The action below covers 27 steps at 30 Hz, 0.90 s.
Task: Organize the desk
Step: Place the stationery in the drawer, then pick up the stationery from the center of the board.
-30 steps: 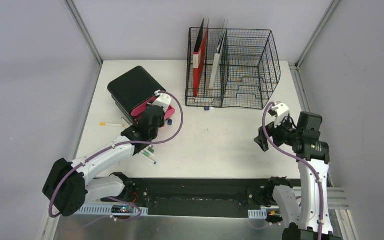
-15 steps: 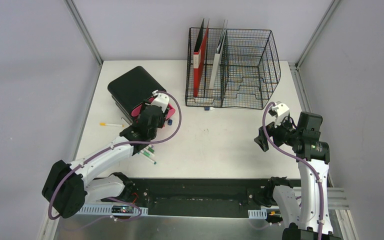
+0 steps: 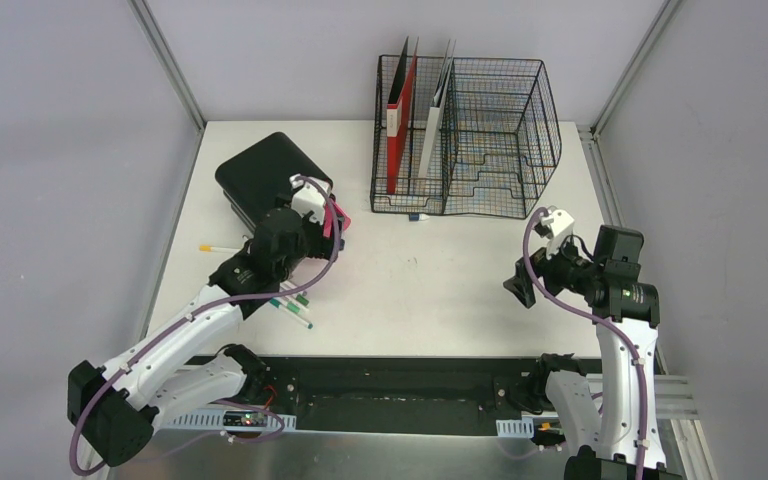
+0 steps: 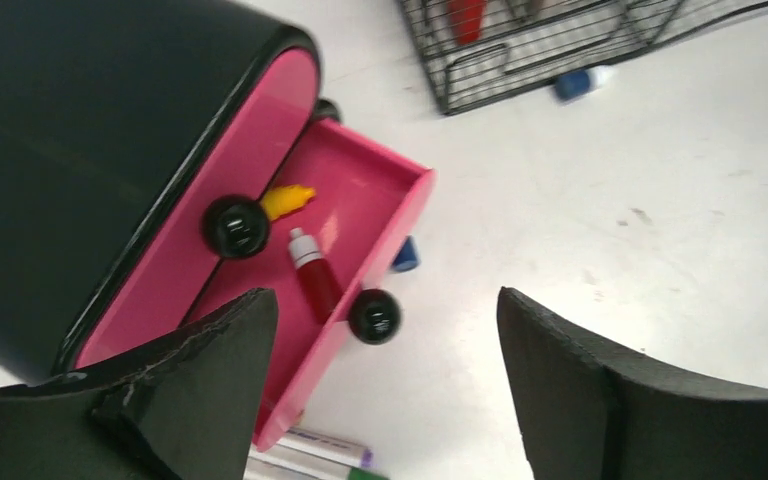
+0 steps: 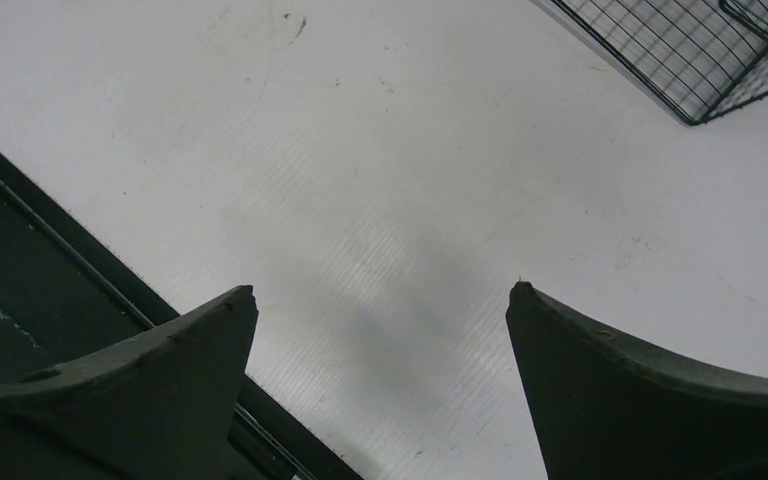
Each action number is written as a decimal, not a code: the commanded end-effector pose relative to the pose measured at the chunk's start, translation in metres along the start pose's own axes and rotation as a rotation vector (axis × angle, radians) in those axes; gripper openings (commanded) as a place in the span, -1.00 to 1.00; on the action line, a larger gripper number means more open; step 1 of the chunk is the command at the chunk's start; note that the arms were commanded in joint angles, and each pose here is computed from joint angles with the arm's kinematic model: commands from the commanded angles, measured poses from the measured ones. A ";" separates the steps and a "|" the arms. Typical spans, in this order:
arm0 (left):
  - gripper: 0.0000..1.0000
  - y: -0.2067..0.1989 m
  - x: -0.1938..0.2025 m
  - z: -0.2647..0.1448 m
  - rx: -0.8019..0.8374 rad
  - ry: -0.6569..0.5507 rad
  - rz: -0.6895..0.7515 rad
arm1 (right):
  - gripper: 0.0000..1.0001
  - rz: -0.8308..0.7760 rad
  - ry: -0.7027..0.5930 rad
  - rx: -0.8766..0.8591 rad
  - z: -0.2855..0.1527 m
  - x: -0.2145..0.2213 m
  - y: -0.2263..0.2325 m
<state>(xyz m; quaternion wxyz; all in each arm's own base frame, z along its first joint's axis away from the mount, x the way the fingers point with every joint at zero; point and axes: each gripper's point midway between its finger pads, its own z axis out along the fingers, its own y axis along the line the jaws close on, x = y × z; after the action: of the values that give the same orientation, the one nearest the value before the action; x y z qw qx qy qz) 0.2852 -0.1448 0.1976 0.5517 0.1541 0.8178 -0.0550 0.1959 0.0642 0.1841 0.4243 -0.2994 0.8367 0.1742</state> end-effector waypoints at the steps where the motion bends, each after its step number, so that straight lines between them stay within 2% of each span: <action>1: 0.70 -0.031 -0.036 -0.023 0.196 -0.033 -0.088 | 0.98 -0.090 -0.062 -0.143 0.000 -0.006 0.025; 5: 0.96 -0.047 -0.059 -0.043 0.317 -0.060 -0.094 | 0.98 -0.214 -0.109 -0.223 -0.004 -0.015 0.038; 7: 0.98 -0.055 -0.071 -0.053 0.380 -0.070 -0.081 | 0.98 -0.310 -0.152 -0.271 -0.006 -0.025 0.044; 10: 0.98 -0.062 -0.082 -0.066 0.443 -0.062 -0.037 | 0.98 -0.370 -0.165 -0.315 -0.005 -0.041 0.046; 15: 0.98 -0.063 -0.077 -0.071 0.471 -0.068 0.032 | 0.98 -0.464 -0.066 -0.359 0.012 -0.064 0.048; 21: 0.98 -0.043 -0.062 -0.071 0.383 -0.077 0.097 | 0.98 -0.690 0.053 -0.359 0.042 -0.079 0.067; 27: 0.98 -0.034 -0.052 -0.068 0.341 -0.090 0.133 | 0.98 -0.767 0.164 -0.407 0.069 -0.086 0.080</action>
<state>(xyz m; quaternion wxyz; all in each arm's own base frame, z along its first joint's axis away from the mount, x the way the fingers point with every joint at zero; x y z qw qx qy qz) 0.2255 -0.1800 0.2682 0.5346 0.2946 0.7683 -0.1924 0.2017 0.1861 0.2083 0.3211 -0.6592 0.6506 0.1978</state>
